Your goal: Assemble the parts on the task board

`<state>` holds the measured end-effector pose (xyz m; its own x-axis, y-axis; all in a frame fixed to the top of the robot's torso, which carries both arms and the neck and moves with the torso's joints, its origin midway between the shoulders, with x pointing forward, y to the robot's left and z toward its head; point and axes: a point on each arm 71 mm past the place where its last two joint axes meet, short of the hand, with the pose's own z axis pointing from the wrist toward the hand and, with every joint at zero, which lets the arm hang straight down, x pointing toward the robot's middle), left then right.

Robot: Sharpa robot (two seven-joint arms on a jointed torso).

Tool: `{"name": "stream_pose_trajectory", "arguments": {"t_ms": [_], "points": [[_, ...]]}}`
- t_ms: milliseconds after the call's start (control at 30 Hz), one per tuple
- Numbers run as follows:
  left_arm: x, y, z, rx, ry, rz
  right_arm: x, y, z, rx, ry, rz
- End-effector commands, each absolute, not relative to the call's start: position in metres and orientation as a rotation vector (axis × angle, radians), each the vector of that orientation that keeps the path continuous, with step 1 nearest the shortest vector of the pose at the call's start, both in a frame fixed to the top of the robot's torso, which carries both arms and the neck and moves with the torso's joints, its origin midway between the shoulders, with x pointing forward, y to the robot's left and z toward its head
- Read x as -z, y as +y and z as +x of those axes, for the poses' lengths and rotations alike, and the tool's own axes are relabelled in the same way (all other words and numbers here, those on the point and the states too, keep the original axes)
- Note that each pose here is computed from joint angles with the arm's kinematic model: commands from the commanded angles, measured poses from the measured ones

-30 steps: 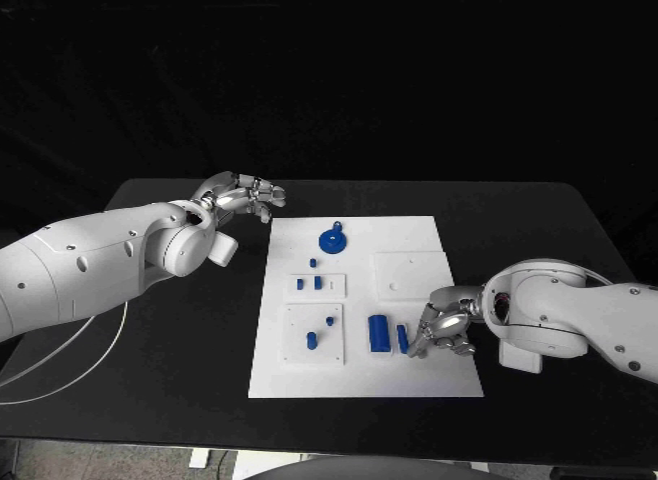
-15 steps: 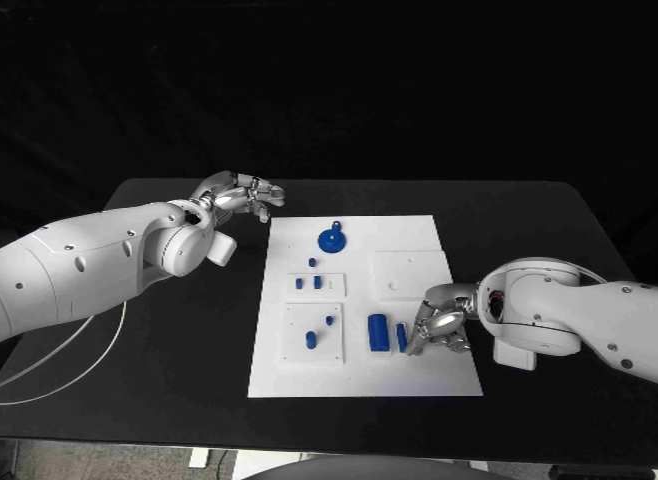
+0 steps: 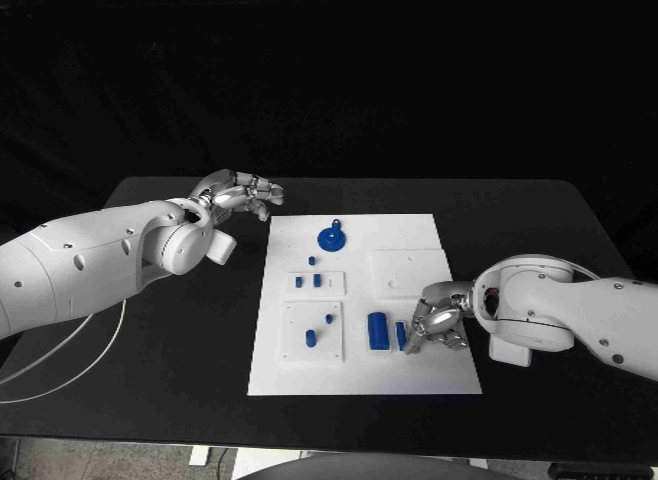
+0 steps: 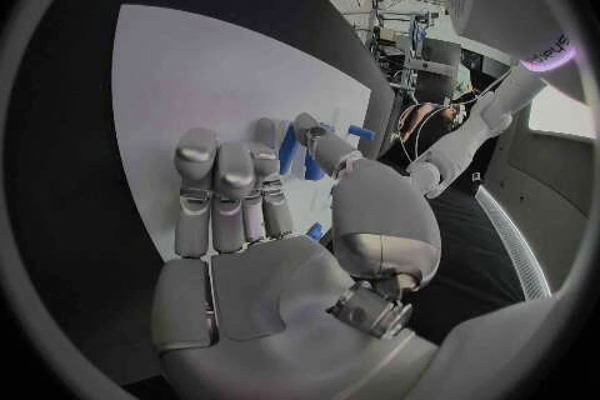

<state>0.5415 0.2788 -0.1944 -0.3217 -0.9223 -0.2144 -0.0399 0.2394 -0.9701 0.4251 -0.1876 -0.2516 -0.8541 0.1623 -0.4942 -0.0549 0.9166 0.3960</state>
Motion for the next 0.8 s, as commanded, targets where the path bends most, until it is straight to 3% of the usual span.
{"name": "stream_pose_trajectory", "arguments": {"t_ms": [33,800], "points": [[0.194,0.277,0.541,1.234,1.61,-0.907,0.264,-0.192,0.422,-0.465,2.565,0.086],[0.194,0.276,0.541,1.233,1.62,-0.905,0.281,-0.189,0.418,-0.463,2.6,0.112]]}}
